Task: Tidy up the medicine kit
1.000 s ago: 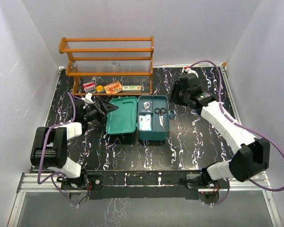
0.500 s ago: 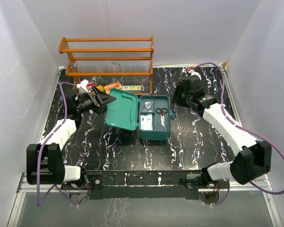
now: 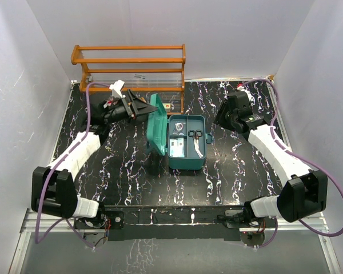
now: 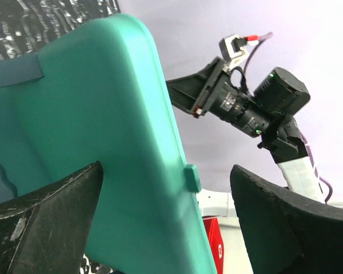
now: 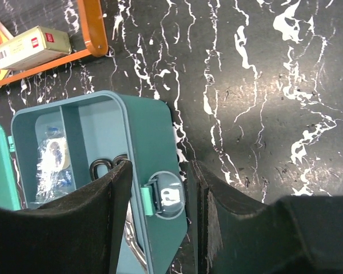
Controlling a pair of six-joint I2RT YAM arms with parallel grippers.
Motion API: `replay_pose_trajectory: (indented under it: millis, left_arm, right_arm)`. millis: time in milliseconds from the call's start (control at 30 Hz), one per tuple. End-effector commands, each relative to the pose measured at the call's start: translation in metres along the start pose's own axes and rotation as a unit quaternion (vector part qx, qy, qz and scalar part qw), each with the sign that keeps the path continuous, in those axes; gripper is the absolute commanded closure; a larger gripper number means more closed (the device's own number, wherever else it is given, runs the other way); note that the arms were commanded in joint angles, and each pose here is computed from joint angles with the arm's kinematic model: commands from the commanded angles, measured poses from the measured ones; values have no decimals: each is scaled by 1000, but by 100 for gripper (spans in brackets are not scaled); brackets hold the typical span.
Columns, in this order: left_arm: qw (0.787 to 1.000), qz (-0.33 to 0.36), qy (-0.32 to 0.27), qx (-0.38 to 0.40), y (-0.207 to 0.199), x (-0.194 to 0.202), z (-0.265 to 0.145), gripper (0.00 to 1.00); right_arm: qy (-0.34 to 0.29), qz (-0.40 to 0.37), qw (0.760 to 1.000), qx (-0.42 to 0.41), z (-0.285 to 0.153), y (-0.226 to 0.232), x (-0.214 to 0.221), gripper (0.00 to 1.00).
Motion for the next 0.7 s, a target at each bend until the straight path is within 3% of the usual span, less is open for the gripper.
replay_pose_trajectory:
  millis: [0, 200, 367, 667]
  left_arm:
    - [999, 36, 19, 13, -26, -3, 26, 10]
    - [996, 45, 53, 50, -41, 11, 55, 10]
    - [995, 24, 76, 55, -32, 20, 72, 12]
    - [996, 6, 75, 44, -24, 19, 81, 16]
  right_arm:
    - [-41, 22, 999, -15, -12, 0, -19, 59]
    - [-77, 50, 996, 10, -24, -16, -35, 58]
    - [-95, 60, 994, 5, -36, -19, -45, 57]
    - [-62, 1, 990, -124, -47, 11, -38, 55]
Point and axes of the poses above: each gripper's point midway between its finger pads, its own z axis out along the fingers, its own y axis along the line the jaws close on, x = y × z, the point moved 5 cm from there along -z, back along the fingers, and after that the axes turned 10 degrees about z, right-handed, at the moved point
